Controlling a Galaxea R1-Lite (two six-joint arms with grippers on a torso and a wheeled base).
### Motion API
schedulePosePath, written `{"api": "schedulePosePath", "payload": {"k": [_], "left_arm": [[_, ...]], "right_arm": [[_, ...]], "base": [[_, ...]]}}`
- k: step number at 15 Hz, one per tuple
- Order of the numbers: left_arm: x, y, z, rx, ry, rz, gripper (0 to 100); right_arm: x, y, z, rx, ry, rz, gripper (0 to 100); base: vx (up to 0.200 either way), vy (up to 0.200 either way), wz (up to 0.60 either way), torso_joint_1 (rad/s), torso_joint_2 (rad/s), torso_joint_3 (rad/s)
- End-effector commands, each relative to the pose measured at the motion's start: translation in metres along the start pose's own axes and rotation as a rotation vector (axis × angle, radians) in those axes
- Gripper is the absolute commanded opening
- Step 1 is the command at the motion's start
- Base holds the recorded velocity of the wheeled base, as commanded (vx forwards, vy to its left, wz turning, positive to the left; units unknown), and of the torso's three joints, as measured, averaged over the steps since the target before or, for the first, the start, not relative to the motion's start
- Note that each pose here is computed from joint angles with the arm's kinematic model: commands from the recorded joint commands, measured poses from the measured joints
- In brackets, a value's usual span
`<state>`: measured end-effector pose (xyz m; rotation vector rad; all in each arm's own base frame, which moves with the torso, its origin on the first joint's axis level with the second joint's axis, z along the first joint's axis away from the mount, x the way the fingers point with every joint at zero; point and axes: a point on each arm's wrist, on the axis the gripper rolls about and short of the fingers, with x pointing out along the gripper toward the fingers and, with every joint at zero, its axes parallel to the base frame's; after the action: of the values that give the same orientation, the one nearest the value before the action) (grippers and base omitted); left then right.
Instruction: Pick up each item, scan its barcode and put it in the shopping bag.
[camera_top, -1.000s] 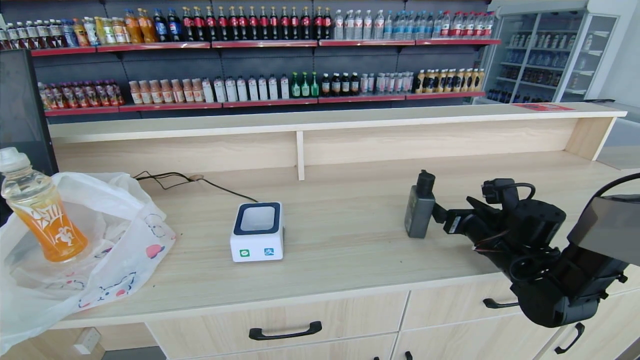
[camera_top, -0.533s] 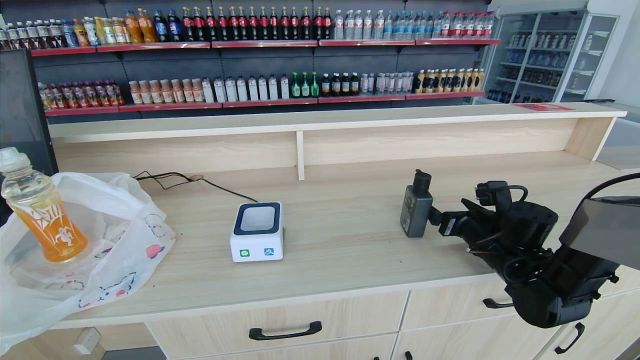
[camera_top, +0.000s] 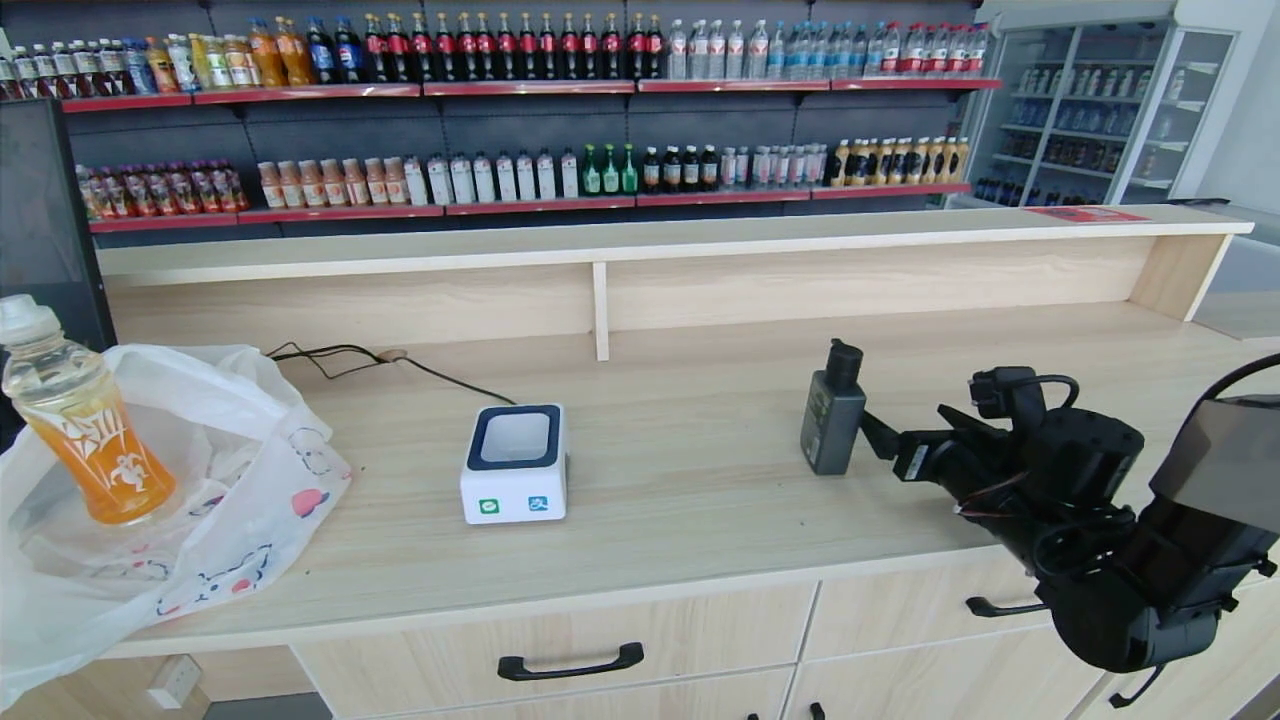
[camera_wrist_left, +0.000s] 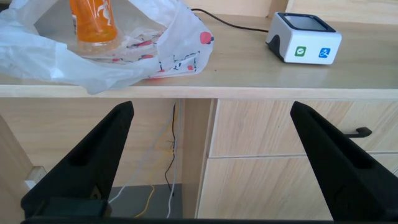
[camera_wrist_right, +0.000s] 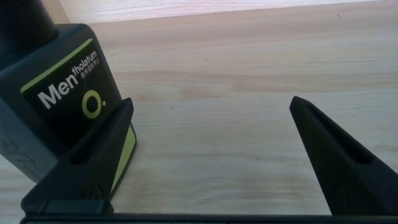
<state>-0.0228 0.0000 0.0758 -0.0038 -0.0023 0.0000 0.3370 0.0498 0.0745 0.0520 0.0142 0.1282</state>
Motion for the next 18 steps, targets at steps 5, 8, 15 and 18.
{"api": "schedulePosePath", "payload": {"k": [5, 8, 15, 18], "left_arm": [[0.000, 0.000, 0.000, -0.001, -0.001, 0.000, 100], [0.000, 0.000, 0.000, -0.001, -0.001, 0.000, 100], [0.000, 0.000, 0.000, -0.001, -0.001, 0.000, 100], [0.000, 0.000, 0.000, -0.001, -0.001, 0.000, 100]], "right_arm": [[-0.035, 0.018, 0.036, -0.010, -0.067, 0.057, 100], [-0.053, 0.027, 0.048, -0.023, -0.090, 0.093, 100], [-0.072, 0.056, 0.051, -0.039, -0.087, 0.199, 100], [-0.069, 0.062, 0.047, -0.042, -0.078, 0.199, 100]], "base": [[0.000, 0.000, 0.00, 0.000, 0.00, 0.000], [0.000, 0.000, 0.00, 0.000, 0.00, 0.000], [0.000, 0.000, 0.00, 0.000, 0.00, 0.000], [0.000, 0.000, 0.00, 0.000, 0.00, 0.000]]}}
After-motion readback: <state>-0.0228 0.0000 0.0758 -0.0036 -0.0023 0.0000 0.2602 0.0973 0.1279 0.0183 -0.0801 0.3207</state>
